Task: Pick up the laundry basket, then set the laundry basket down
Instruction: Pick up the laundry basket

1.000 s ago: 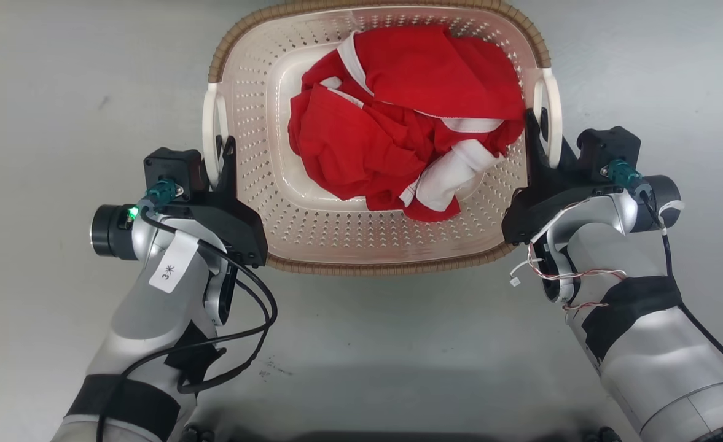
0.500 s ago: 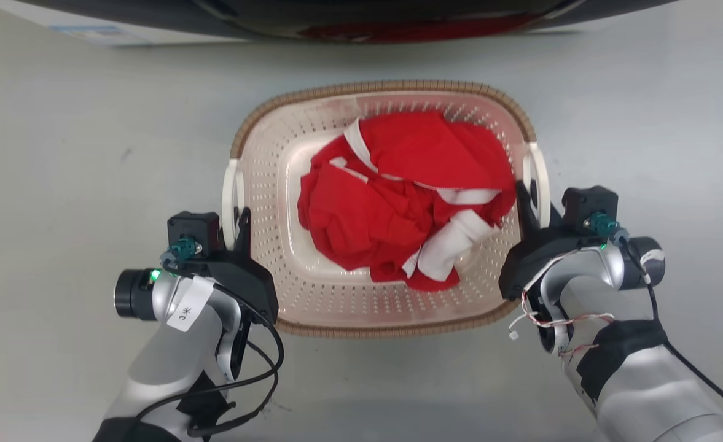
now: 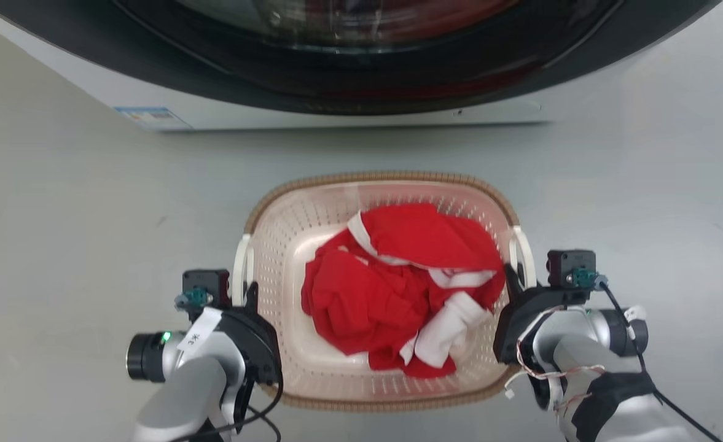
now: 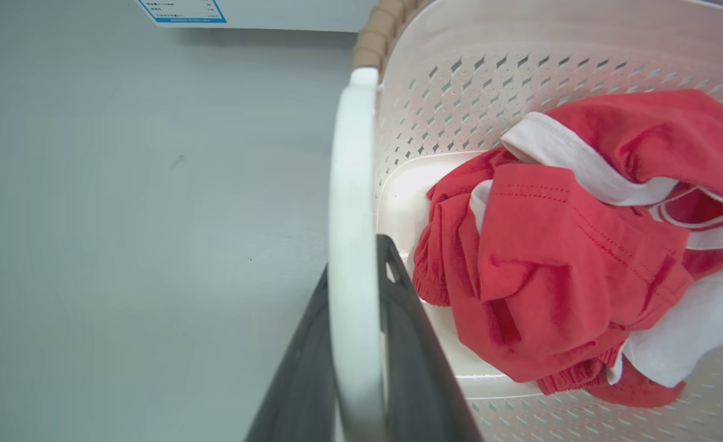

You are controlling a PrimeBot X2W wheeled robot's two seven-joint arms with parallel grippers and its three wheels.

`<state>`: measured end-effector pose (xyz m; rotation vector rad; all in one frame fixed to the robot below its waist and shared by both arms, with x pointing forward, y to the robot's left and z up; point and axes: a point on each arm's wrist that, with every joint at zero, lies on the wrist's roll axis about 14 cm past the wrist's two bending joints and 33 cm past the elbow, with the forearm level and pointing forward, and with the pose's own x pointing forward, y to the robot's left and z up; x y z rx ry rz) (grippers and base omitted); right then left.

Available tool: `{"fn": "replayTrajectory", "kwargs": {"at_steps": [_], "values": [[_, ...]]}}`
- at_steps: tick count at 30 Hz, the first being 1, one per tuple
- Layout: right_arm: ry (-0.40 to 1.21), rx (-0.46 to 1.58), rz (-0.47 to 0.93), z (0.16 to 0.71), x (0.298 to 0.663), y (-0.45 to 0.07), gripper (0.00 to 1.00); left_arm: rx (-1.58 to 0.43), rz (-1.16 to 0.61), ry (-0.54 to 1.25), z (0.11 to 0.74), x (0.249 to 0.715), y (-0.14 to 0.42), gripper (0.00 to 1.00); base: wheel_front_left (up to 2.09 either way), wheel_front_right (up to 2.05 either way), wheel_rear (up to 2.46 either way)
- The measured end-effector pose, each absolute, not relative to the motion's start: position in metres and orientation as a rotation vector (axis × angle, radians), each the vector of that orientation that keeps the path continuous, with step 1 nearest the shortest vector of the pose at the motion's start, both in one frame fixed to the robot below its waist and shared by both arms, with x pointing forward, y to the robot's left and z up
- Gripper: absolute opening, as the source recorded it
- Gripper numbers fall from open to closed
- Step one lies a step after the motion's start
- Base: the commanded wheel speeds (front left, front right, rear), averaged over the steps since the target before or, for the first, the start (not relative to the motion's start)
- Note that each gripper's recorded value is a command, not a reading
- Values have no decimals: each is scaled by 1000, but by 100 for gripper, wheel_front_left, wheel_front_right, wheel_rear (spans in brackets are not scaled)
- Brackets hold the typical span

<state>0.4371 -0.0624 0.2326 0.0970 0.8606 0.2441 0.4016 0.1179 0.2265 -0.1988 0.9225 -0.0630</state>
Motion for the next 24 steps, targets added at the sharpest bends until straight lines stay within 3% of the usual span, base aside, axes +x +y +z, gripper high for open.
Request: {"fn": "replayTrajectory", "kwargs": {"at_steps": [24], "values": [[973,108,294,285,341,-50,0,-206,-58,1000,273,309,121,0,0,0,0]]}}
